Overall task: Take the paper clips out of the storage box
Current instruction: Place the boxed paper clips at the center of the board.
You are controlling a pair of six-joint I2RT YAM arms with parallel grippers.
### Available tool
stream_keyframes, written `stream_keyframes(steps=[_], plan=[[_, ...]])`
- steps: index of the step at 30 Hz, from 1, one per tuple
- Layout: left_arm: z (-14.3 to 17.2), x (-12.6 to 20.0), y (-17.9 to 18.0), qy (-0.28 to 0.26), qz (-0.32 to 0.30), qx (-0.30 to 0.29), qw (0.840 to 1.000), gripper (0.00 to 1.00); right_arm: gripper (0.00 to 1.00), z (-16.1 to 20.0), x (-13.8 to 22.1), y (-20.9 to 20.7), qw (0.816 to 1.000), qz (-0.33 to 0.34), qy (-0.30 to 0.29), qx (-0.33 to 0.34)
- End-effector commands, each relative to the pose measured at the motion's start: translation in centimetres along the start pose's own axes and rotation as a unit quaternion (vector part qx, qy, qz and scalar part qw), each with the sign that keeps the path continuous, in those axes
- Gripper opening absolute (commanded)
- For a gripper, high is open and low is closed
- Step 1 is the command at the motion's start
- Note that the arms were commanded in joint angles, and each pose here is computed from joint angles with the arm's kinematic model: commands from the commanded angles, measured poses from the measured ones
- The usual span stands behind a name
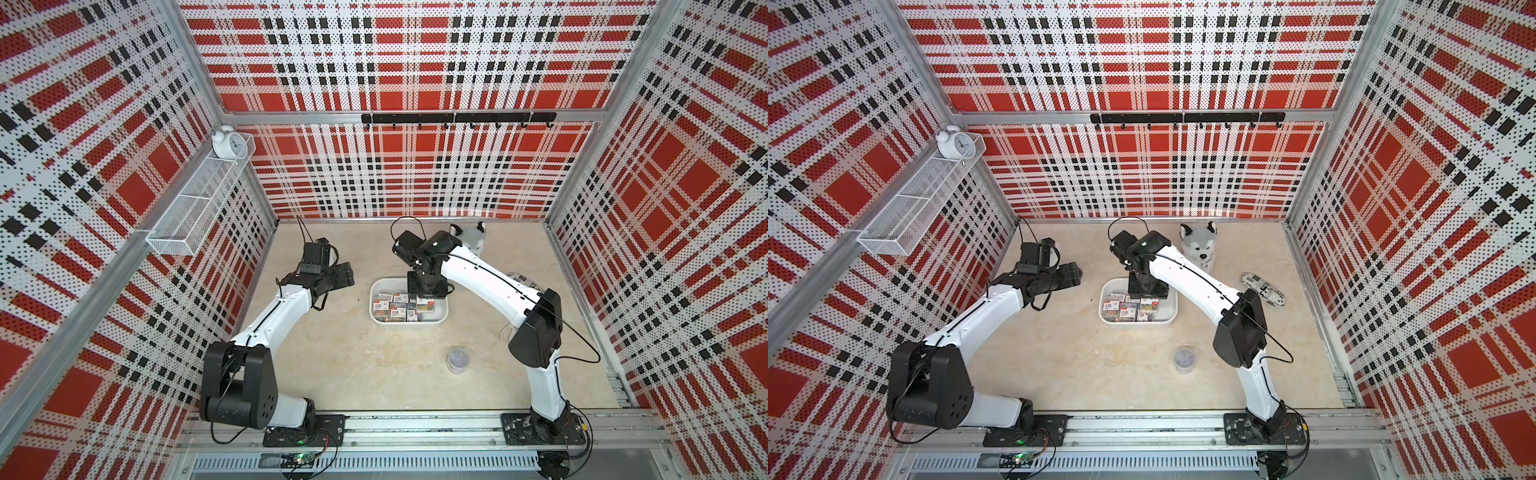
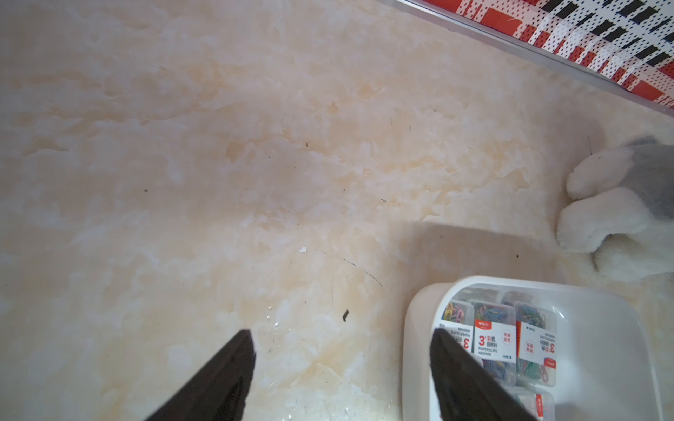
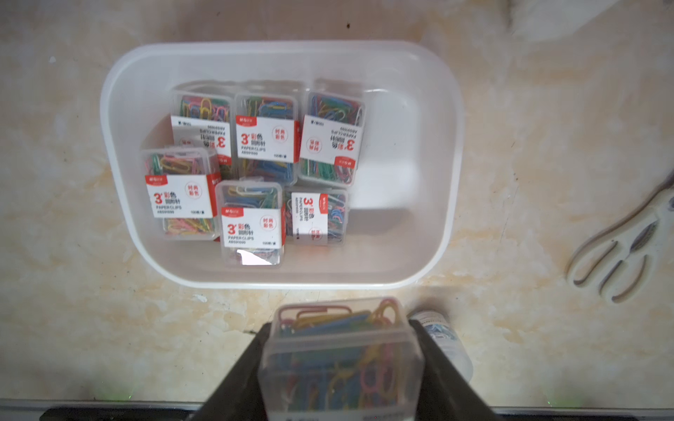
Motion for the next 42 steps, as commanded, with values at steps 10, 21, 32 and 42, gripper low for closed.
stream_keyframes(steps=[10,21,32,42], plan=[[0.2,0.1,0.1,-0.006,0.003,0.003,1.000,0.78,0.50,8.4,-1.4,0.6,0.999,0.006,0.049,-0.016],[0.8,0.1,-0.2,0.000,0.005,-0.003,1.000,0.78,0.51,11.2,-3.8,0.6,0.997,-0.001,0.075,-0.026],[1.7,0.5,0.4,0.019,-0.012,-0.010,1.000,0.78,0.51,12.2,-6.8,0.3,0.996,0.003,0.081,-0.023],[1.5,1.5,1.6,0.021,-0.023,0.000,1.000,0.78,0.52,13.1,-9.2,0.0,0.996,0.005,0.091,-0.010]])
Point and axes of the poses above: each gripper's point midway between its finger pads, its own x axis back along the fingers, its own y axis along the line the jaws close on, z = x × y, the point moved 1 cm from there along x, back along the fingers, and after that the axes turned 1 degree about x, right-handed, at the moved point
